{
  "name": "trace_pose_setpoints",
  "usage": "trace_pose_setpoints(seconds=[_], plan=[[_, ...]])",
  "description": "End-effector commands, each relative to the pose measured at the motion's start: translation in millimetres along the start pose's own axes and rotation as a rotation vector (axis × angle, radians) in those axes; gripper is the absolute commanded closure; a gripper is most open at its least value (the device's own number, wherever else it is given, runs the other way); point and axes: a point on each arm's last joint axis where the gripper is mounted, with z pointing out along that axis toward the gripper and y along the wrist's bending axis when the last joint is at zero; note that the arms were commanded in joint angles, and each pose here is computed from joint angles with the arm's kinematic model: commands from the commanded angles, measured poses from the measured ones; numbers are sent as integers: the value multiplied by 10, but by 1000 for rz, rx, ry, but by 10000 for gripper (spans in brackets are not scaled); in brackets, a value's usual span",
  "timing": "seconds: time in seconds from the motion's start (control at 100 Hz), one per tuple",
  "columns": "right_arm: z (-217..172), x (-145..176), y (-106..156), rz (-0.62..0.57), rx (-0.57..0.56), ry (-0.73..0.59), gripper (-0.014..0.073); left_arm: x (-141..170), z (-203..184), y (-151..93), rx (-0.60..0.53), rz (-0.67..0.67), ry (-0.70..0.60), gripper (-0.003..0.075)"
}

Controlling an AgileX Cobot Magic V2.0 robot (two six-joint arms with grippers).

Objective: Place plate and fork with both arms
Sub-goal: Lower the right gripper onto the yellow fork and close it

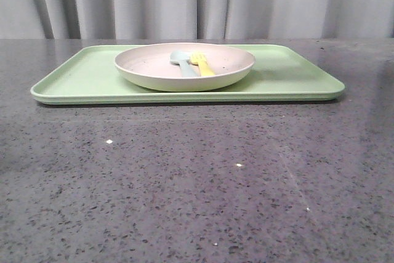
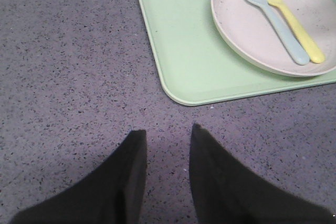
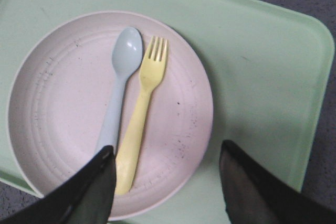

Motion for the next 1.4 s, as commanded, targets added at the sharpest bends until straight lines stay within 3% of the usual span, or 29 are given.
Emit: trace_pose_setpoints(seconds=[0.0, 0.56, 0.75, 1.39], plan=[[-162, -165, 28, 13, 0, -85, 149, -116, -72, -40, 32, -32, -88, 521], [509, -171, 54, 86, -9, 41, 151, -114, -72, -40, 32, -32, -86, 521], [678, -133, 65, 95, -19, 83, 248, -114, -72, -40, 32, -32, -86, 521], [968, -30, 189, 76, -28, 159, 266, -114, -72, -40, 32, -32, -86, 521]])
